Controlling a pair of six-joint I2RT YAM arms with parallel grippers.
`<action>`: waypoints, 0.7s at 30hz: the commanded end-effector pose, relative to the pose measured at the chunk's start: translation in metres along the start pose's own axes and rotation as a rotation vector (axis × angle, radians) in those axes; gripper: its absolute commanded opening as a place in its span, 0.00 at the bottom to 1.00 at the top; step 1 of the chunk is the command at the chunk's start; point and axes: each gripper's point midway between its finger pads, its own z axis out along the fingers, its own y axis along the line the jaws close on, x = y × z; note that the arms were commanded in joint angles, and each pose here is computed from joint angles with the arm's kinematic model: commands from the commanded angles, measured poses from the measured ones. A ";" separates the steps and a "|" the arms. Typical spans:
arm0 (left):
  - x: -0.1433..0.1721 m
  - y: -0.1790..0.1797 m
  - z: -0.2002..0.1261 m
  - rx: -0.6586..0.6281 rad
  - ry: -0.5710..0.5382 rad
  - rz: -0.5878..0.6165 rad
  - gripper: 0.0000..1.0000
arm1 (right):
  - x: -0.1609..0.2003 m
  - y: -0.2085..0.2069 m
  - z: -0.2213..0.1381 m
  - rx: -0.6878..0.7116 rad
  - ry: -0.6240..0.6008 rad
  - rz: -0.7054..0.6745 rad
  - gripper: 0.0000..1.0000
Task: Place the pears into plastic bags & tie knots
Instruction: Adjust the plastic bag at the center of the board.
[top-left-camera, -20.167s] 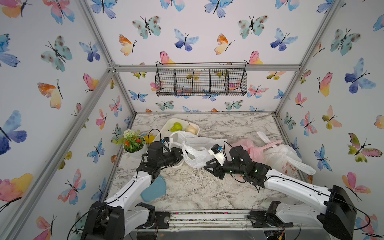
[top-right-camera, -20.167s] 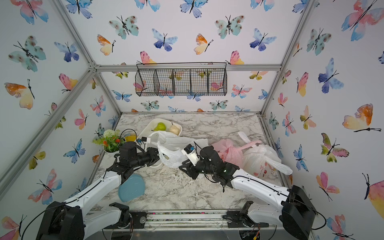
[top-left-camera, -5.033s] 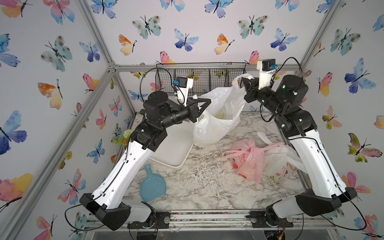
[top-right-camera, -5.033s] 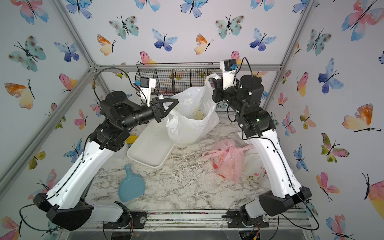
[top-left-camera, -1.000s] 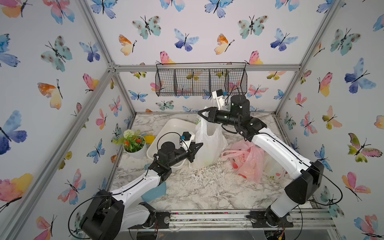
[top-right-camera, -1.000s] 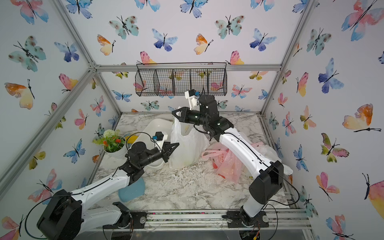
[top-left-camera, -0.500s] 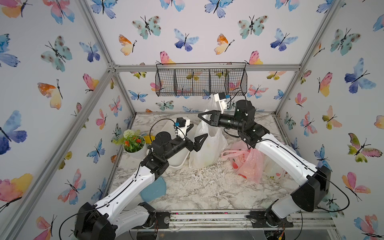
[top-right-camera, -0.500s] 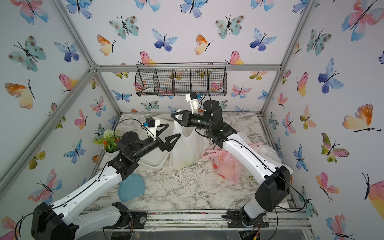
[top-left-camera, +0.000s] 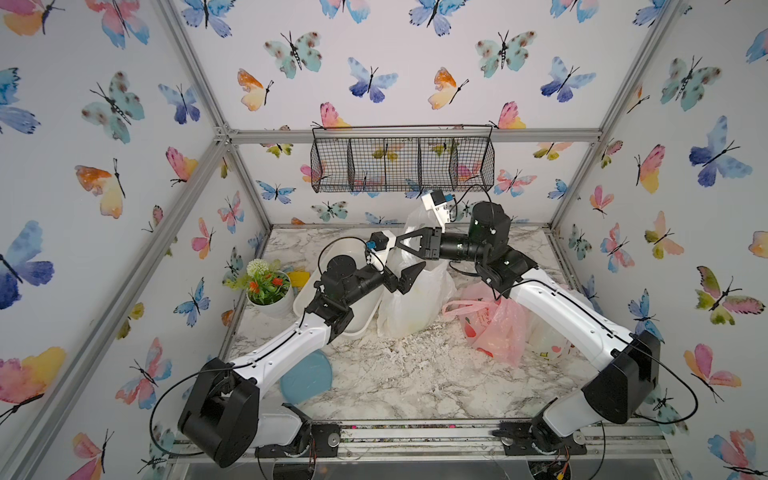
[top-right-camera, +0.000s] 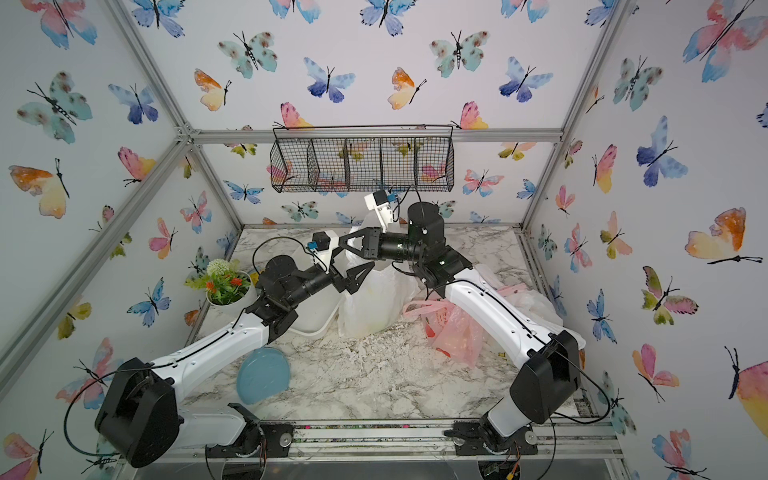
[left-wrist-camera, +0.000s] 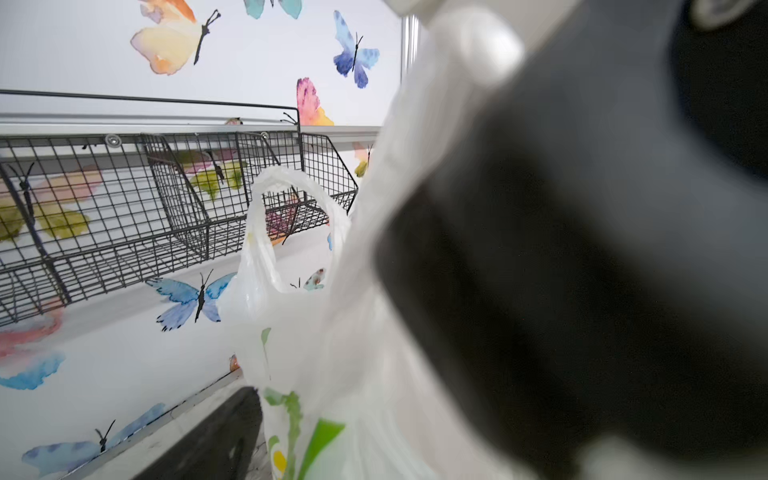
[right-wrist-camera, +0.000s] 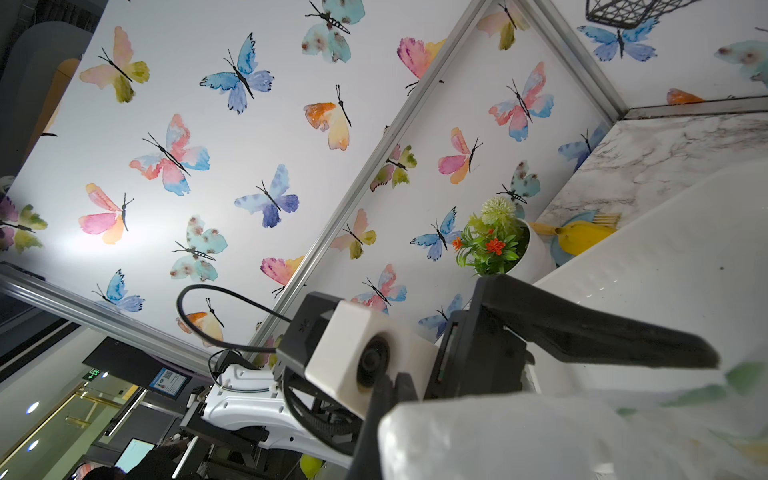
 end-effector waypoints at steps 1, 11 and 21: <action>-0.023 -0.010 0.003 0.080 -0.105 0.045 0.93 | 0.002 0.025 -0.007 -0.072 0.026 -0.037 0.02; -0.014 -0.009 0.000 0.142 -0.099 -0.028 0.19 | -0.010 0.030 -0.006 -0.069 -0.011 -0.078 0.10; -0.008 0.000 -0.007 0.137 -0.089 -0.126 0.00 | -0.077 -0.021 -0.116 0.507 -0.203 -0.464 0.51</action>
